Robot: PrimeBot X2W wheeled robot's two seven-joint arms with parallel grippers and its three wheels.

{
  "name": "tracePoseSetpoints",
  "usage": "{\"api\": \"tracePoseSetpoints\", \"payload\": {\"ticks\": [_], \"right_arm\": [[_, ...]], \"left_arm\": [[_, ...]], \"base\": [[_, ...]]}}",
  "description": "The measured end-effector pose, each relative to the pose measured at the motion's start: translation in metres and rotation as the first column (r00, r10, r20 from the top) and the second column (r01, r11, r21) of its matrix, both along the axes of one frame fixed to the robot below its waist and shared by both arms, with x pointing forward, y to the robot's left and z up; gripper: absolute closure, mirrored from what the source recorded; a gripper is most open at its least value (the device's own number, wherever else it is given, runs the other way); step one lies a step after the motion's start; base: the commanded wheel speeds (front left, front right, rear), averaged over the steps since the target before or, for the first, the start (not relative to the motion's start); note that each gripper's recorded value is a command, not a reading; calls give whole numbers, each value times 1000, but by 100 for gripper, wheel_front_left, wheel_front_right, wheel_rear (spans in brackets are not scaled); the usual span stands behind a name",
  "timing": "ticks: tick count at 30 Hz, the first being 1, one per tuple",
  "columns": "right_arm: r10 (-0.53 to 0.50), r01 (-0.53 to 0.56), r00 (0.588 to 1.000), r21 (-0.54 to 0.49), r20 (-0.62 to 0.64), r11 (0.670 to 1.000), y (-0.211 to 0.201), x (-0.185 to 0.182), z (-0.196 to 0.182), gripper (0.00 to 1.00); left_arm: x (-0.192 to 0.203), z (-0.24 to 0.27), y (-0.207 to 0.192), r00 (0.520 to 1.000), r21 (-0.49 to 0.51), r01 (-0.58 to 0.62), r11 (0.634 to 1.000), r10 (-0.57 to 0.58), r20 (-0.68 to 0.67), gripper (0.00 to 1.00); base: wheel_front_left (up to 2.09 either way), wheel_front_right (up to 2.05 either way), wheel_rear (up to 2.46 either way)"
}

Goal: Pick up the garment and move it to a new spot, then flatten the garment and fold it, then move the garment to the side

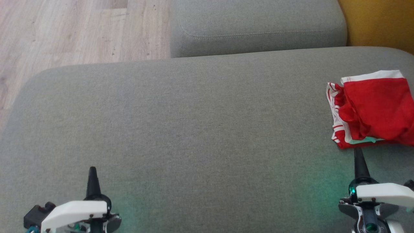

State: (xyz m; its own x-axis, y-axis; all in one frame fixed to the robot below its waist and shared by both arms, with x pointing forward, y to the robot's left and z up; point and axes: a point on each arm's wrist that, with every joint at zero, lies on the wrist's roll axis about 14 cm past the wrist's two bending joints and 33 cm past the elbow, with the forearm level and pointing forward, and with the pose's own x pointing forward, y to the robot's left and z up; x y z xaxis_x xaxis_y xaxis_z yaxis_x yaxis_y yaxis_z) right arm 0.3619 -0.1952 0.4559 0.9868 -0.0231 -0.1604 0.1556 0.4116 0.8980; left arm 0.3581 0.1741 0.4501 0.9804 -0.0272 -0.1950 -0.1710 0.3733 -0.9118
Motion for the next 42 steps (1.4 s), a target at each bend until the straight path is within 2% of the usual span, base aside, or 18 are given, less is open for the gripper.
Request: {"api": "tracePoseSetpoints", "payload": {"ticks": [18,37,42], "right_arm": [[-35,30,999,202,24,979,-5,5,8,100],[-72,40,995,406,63,913,-12,11,20,100],[-76,42,995,415,65,909,-12,11,21,100]], "left_arm": [[7,9,7,999,-182,-31,983,36,21,100],[16,24,13,995,-366,-38,930,67,69,100],[16,24,14,995,-372,-38,927,69,70,100]], "base": [[0,0,0],[0,0,0],[0,0,0]]}}
